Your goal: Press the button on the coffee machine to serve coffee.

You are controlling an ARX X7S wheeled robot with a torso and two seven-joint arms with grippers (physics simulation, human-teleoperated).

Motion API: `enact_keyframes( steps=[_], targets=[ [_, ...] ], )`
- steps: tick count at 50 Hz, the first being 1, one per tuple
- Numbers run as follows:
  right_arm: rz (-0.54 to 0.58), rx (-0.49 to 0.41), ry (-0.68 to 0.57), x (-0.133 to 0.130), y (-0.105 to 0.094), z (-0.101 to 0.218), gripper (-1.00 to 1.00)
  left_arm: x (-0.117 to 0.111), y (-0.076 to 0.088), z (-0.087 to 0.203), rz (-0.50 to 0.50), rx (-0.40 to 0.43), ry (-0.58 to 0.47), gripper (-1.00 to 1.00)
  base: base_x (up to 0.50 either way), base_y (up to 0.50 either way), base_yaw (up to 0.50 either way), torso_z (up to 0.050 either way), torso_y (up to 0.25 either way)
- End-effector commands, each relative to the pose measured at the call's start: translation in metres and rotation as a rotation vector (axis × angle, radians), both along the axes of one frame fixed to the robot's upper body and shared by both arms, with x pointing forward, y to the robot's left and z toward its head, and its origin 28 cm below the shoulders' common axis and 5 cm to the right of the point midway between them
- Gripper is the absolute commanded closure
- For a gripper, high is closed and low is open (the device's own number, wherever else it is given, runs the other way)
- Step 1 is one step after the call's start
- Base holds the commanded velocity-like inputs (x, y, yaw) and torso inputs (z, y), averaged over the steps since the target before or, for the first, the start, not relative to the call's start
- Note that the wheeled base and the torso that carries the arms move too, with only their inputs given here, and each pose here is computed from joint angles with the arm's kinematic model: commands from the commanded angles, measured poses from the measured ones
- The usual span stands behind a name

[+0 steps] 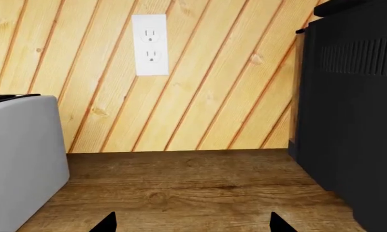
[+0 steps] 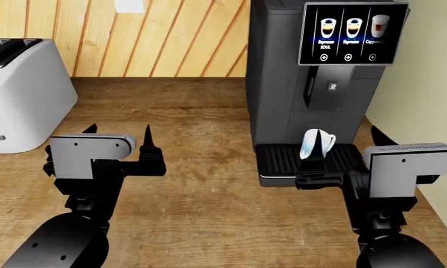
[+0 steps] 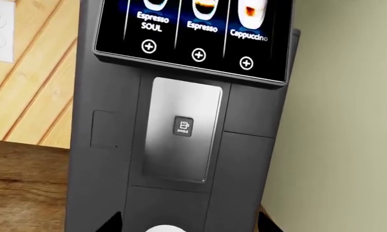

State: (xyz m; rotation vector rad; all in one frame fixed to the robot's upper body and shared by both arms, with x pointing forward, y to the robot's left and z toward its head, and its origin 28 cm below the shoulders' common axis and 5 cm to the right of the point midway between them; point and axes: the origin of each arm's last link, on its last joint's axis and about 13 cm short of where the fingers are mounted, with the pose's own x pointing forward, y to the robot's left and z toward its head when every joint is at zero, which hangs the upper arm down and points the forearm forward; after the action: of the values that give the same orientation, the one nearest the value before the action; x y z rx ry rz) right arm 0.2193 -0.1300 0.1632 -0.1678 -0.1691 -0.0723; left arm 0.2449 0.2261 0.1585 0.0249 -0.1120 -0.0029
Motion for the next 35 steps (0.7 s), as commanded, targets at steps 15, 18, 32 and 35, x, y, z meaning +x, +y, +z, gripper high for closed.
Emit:
enact_keyframes(
  steps=[15,18,32,35],
  targets=[
    [0.061,0.042,-0.018,0.01,-0.005,0.031,-1.0,0.001,0.002,-0.005,0.005,-0.001,0.011,-1.0,0.0,0.0,0.0,0.0,0.0],
    [0.061,0.033,-0.009,0.012,-0.005,0.034,-1.0,0.001,0.001,-0.005,0.004,0.001,0.013,-1.0,0.0,0.0,0.0,0.0,0.0],
    [0.088,0.049,-0.016,0.021,-0.005,0.044,1.0,0.001,0.001,-0.006,0.007,0.0,0.014,-1.0,0.0,0.0,0.0,0.0,0.0],
    [0.089,0.049,-0.016,0.021,-0.006,0.045,1.0,0.001,0.003,-0.006,0.009,0.0,0.013,-1.0,0.0,0.0,0.0,0.0,0.0]
  ],
)
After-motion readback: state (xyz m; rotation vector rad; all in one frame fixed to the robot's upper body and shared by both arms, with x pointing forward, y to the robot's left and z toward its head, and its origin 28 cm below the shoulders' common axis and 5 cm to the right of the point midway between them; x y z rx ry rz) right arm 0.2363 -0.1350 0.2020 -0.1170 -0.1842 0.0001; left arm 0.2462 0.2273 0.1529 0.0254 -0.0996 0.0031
